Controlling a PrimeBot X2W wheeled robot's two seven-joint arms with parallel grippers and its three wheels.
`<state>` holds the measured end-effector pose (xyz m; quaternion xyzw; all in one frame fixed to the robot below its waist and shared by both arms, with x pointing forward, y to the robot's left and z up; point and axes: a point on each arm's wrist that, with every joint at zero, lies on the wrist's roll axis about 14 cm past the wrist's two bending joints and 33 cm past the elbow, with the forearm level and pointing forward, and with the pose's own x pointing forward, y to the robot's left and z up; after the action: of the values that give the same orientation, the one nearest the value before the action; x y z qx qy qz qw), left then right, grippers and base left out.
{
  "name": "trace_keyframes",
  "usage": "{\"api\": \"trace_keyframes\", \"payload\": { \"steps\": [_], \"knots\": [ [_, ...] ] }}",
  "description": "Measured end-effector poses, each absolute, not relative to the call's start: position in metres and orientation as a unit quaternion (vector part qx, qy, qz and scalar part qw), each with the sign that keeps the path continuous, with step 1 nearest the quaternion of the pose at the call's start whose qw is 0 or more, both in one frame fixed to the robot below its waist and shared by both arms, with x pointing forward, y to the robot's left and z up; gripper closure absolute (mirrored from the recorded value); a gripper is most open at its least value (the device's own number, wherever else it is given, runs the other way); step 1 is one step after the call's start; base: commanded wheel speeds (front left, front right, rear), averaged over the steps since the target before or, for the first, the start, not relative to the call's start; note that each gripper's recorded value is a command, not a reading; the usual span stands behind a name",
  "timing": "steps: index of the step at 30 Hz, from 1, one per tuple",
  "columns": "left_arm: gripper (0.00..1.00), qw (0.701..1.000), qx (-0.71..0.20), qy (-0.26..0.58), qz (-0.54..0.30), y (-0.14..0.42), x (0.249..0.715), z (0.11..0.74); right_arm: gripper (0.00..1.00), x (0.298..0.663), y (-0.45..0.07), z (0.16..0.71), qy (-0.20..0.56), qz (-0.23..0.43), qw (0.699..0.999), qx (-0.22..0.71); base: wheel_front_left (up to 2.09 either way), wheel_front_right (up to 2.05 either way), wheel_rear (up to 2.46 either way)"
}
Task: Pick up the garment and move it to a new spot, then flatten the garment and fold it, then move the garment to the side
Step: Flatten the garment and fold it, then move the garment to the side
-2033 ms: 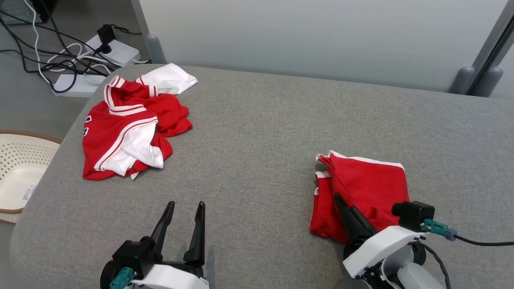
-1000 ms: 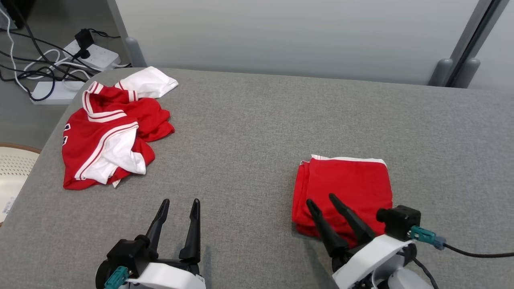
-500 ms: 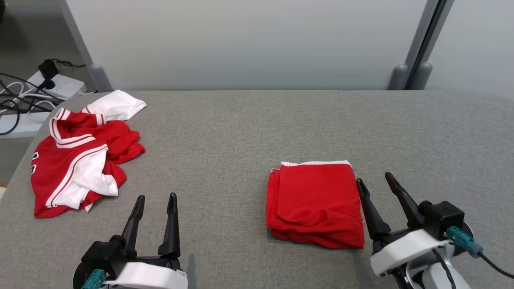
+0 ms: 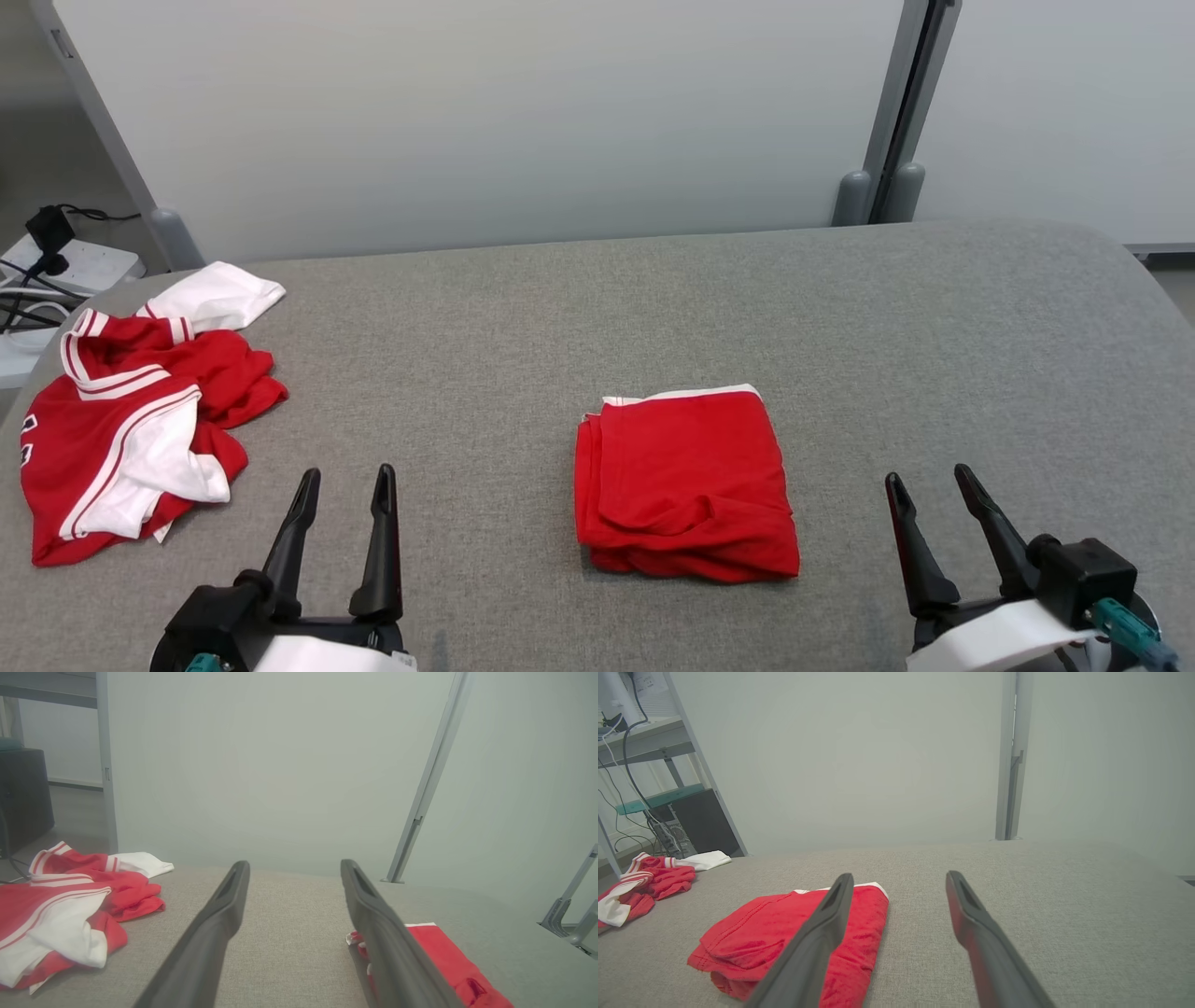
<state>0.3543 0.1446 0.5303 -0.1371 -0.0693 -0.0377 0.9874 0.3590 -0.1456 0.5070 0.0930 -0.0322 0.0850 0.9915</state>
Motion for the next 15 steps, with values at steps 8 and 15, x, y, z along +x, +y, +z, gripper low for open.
{"api": "trace_keyframes", "payload": {
  "steps": [8,15],
  "knots": [
    [0.00,0.991,-0.113,-0.060,-0.034,0.150,0.342,0.522,0.00,0.340,-0.150,0.504,-0.031,0.081,0.991,0.105,0.00,0.00,0.00],
    [0.00,0.992,-0.112,-0.044,-0.024,0.156,0.333,0.511,0.00,0.333,-0.144,0.502,-0.027,0.093,0.989,0.114,0.00,0.00,0.00]
  ]
}}
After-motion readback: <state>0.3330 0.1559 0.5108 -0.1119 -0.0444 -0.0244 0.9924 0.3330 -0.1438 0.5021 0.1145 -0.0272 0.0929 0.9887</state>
